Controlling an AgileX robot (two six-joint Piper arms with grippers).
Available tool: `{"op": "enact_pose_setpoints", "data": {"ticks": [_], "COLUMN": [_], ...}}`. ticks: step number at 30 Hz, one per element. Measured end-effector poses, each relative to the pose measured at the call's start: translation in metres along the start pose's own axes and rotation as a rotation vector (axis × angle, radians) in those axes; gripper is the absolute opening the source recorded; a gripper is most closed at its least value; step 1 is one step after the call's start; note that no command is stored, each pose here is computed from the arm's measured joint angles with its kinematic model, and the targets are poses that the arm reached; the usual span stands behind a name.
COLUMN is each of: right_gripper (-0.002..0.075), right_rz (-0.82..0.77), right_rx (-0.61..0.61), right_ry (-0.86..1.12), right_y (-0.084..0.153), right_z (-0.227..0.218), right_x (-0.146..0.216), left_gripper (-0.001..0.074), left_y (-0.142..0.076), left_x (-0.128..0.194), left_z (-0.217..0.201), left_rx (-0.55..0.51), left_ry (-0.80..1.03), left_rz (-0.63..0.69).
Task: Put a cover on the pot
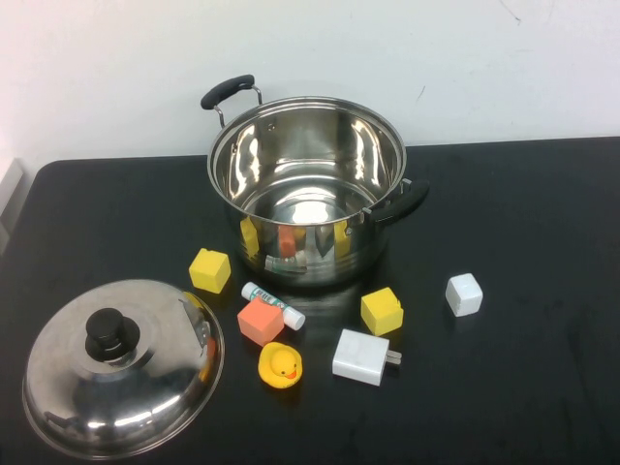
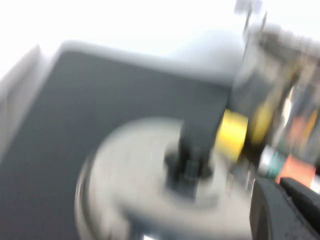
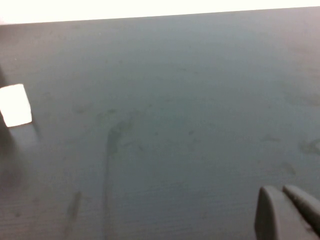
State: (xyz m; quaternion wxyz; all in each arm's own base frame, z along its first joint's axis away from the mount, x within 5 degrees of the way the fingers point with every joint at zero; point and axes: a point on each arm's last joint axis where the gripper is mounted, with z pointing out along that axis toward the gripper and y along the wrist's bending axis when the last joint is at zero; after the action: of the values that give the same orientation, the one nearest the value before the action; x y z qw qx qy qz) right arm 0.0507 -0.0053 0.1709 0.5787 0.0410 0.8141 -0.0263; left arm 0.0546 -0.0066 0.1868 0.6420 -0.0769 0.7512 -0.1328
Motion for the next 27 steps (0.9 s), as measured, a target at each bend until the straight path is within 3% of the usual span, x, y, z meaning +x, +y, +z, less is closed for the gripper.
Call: {"op": "enact_pose_setpoints", "data": {"ticks": [10, 18, 23, 27], "right_gripper": [-0.0002, -0.0002, -0.0002, -0.0002], "right_rz": [0.0, 0.0, 0.0, 0.0], "right_rx": [0.0, 0.0, 0.0, 0.0], "right_ry": [0.0, 0.0, 0.0, 0.0], "right_y": [0.0, 0.0, 0.0, 0.0], "right_z": [0.0, 0.0, 0.0, 0.0], "right_x": [0.0, 0.0, 0.0, 0.0], "left_gripper": [-0.0001, -0.0001, -0.0001, -0.0001], "left_y": [-0.009, -0.013, -0.023, -0.04], "left_x": [-0.052, -0.074, -0.098, -0.141], "left_z": [-0.017, -0.039, -0.043, -0.059], "left_rx": [0.109, 0.184, 0.174, 0.134], "left_ry": [-0.607, -0.949, -0.811, -0.741], "left_rz": [-0.008, -0.043, -0.042, 0.09]}}
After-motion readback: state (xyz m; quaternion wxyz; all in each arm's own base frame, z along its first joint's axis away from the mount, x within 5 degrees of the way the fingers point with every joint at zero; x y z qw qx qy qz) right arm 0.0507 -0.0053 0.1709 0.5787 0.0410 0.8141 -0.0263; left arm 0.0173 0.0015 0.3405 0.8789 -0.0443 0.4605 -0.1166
